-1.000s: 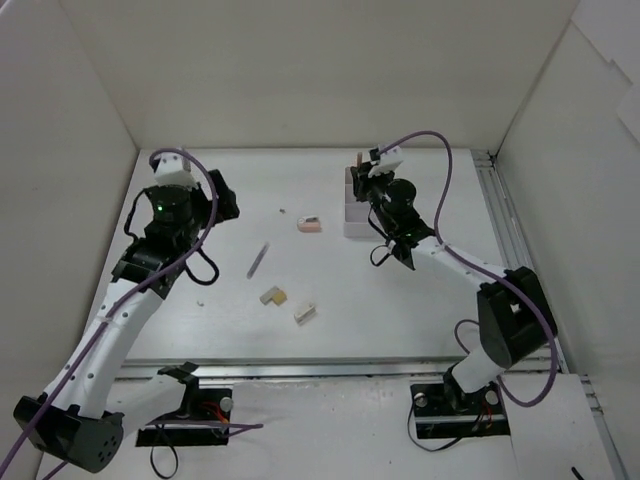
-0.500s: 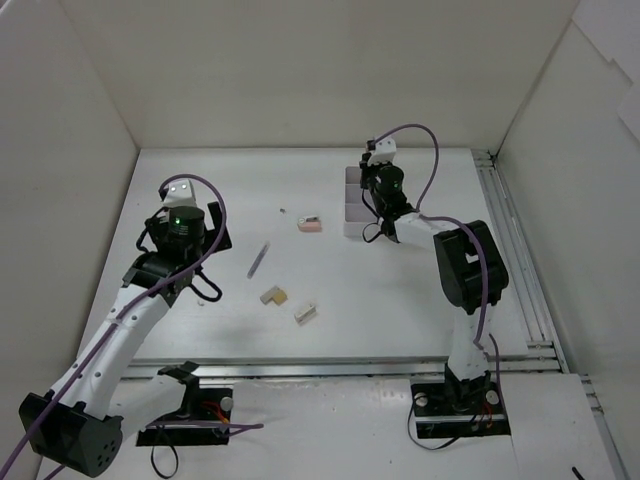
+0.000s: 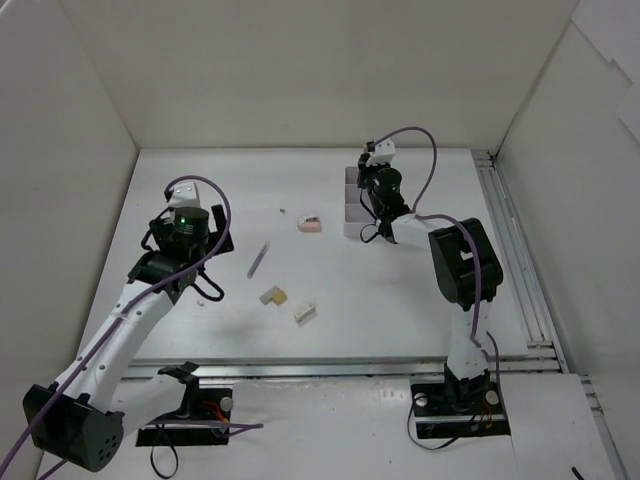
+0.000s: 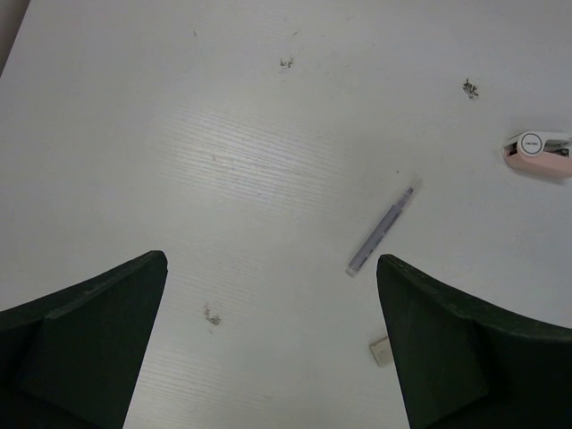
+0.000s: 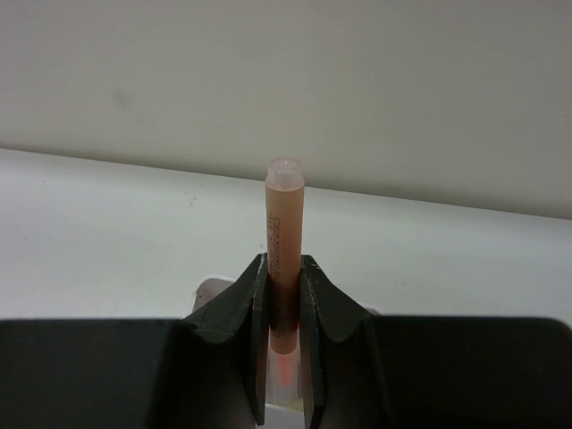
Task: Sort the stationery into containers
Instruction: Place the pen in the storage box, then pick up the pen from the center of the board.
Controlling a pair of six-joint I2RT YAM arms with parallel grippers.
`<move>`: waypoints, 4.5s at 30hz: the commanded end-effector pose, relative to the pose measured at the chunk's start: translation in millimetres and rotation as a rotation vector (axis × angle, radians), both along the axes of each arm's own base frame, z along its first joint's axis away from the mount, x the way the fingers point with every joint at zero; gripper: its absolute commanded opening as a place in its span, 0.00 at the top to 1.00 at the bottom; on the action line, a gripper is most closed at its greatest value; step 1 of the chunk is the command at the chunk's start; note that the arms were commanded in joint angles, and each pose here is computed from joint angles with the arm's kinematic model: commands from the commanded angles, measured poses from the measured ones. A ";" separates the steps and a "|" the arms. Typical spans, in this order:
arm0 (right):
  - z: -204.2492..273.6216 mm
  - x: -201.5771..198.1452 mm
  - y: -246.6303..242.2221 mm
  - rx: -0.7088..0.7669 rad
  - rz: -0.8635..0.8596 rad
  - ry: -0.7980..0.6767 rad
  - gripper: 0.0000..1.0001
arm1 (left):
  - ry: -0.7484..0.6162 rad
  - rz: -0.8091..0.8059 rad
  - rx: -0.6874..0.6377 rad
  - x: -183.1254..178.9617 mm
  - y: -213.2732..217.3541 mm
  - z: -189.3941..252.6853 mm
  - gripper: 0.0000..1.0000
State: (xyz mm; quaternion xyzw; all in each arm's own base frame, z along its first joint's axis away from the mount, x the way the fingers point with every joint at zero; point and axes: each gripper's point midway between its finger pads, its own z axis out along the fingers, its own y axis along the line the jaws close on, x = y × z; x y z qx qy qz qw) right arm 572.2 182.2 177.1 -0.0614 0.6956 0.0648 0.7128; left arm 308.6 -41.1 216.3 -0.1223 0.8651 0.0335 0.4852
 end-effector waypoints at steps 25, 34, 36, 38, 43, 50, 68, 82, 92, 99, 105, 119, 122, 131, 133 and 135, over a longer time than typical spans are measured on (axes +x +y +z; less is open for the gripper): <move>122.4 -110.4 2.7 0.345 0.068 -0.159 0.02 | 0.071 -0.421 0.055 61.8 -69.7 -51.9 0.00; 95.3 -168.4 12.7 0.434 0.190 -0.005 0.02 | 0.242 -0.606 -0.043 78.1 -114.8 -108.0 0.15; 93.9 -173.3 9.2 0.436 0.184 0.006 0.02 | 0.282 -0.596 -0.045 79.2 -114.7 -121.1 0.17; 97.3 -178.8 2.0 0.434 0.168 -0.005 0.02 | 0.311 -0.587 -0.054 78.0 -115.0 -131.9 0.21; 103.8 -189.3 -4.3 0.435 0.160 -0.020 0.02 | 0.354 -0.542 -0.034 78.2 -111.0 -147.0 0.30; 103.1 -194.6 -8.9 0.436 0.152 -0.020 0.02 | 0.418 -0.531 -0.002 73.6 -116.3 -166.8 0.49; 114.1 -212.6 -16.2 0.446 0.166 -0.041 0.02 | 0.339 -0.568 -0.036 84.2 -128.0 -140.4 1.00; 116.1 -241.1 64.1 0.439 0.528 0.158 0.02 | -0.215 -0.975 -0.094 36.2 -179.8 34.9 1.00; 163.1 -283.7 91.3 0.497 0.690 0.039 0.02 | -0.388 -1.103 -0.151 -15.6 -192.8 60.4 1.00; 149.0 -273.9 123.3 0.558 0.699 0.113 0.02 | -0.408 -1.139 -0.176 -21.7 -205.3 69.5 1.00; 133.8 -257.3 145.6 0.560 0.681 0.156 0.07 | -0.417 -1.150 -0.176 -26.3 -210.3 69.5 1.00; 128.4 -254.7 157.9 0.566 0.652 0.158 0.99 | -0.425 -1.109 -0.173 -23.9 -207.1 71.5 1.00; 131.2 -251.0 154.2 0.550 0.626 0.134 1.00 | -0.418 -1.110 -0.174 -24.0 -209.7 70.6 0.72; 142.1 -210.3 100.3 0.454 0.367 -0.005 1.00 | -0.361 -0.981 -0.099 -18.2 -183.8 59.1 0.00; 136.6 -193.4 83.5 0.411 0.283 -0.018 1.00 | -0.351 -0.885 -0.057 -12.2 -166.4 53.7 0.00; 135.0 -172.8 56.6 0.358 0.170 -0.047 1.00 | -0.298 -0.754 -0.018 -6.3 -143.5 36.1 0.00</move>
